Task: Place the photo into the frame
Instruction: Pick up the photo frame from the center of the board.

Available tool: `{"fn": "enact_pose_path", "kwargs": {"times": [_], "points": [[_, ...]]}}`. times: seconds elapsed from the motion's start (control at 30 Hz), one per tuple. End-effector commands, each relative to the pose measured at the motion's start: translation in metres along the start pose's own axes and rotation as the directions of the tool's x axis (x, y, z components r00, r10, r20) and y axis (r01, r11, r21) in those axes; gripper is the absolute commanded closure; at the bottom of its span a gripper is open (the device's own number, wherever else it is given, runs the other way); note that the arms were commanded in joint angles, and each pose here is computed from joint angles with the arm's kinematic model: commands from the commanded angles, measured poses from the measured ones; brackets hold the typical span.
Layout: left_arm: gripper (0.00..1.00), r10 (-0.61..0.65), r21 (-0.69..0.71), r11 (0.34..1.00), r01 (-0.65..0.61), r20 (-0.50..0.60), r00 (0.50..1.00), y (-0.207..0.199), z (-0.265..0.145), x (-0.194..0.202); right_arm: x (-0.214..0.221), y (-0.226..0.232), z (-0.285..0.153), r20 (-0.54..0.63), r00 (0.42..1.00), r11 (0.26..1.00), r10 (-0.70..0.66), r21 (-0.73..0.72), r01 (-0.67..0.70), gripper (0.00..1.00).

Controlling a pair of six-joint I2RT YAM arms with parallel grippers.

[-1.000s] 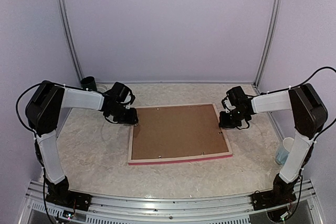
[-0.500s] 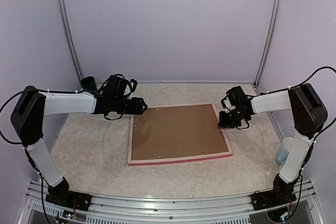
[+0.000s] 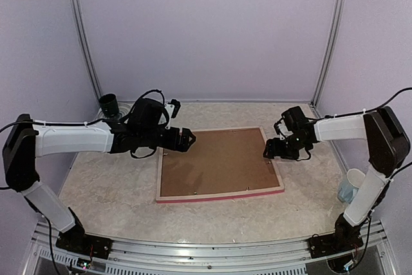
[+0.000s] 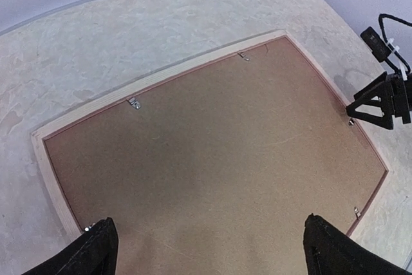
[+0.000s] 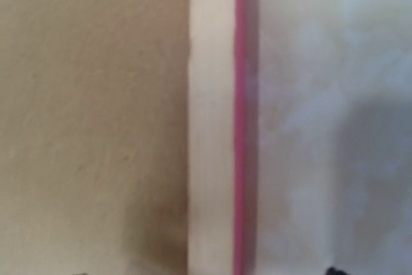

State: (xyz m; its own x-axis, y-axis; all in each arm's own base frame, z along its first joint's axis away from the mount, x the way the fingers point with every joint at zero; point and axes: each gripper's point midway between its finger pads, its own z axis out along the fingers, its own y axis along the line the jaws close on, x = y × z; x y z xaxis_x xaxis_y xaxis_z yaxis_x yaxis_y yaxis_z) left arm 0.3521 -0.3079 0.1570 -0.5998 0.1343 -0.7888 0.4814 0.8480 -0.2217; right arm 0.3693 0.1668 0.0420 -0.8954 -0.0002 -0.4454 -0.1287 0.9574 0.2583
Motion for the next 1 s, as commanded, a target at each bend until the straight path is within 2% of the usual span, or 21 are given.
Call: {"fn": "enact_pose_path", "kwargs": {"times": [0.0,0.13,0.3,0.43,0.5,0.63,0.8,0.97], "points": [[0.01,0.093,0.029,0.995,-0.094,0.059,0.994,-0.029,-0.019,-0.003,0.005,-0.003,-0.020,0.020,1.000,1.000,0.000,0.021,0.000,0.16],[0.01,0.204,0.114,0.971,-0.210,0.068,0.977,-0.068,-0.033,0.013,0.012,-0.007,-0.033,0.038,0.999,1.000,0.008,0.026,-0.009,0.08],[0.01,0.365,0.196,0.903,-0.382,0.117,0.924,-0.119,-0.051,0.039,0.023,-0.008,-0.049,0.063,0.998,1.000,0.021,0.003,-0.021,0.06],[0.01,0.479,0.264,0.829,-0.493,0.119,0.870,-0.148,-0.054,0.075,0.030,-0.008,-0.066,0.092,0.995,0.999,0.031,-0.017,-0.030,0.06],[0.01,0.575,0.295,0.756,-0.584,0.126,0.809,-0.159,-0.052,0.097,0.034,-0.008,-0.074,0.105,0.994,0.999,0.038,-0.022,-0.035,0.06],[0.01,0.665,0.369,0.656,-0.659,0.132,0.735,-0.179,-0.048,0.128,0.040,-0.008,-0.086,0.117,0.992,0.999,0.042,-0.029,-0.039,0.06],[0.02,0.726,0.340,0.615,-0.711,0.108,0.680,-0.179,-0.026,0.137,0.036,-0.011,-0.099,0.143,0.990,1.000,0.014,-0.008,-0.013,0.07],[0.07,0.793,0.319,0.568,-0.759,0.036,0.608,-0.169,0.016,0.145,0.029,-0.006,-0.103,0.179,0.984,0.999,0.015,-0.043,-0.007,0.07]]}}
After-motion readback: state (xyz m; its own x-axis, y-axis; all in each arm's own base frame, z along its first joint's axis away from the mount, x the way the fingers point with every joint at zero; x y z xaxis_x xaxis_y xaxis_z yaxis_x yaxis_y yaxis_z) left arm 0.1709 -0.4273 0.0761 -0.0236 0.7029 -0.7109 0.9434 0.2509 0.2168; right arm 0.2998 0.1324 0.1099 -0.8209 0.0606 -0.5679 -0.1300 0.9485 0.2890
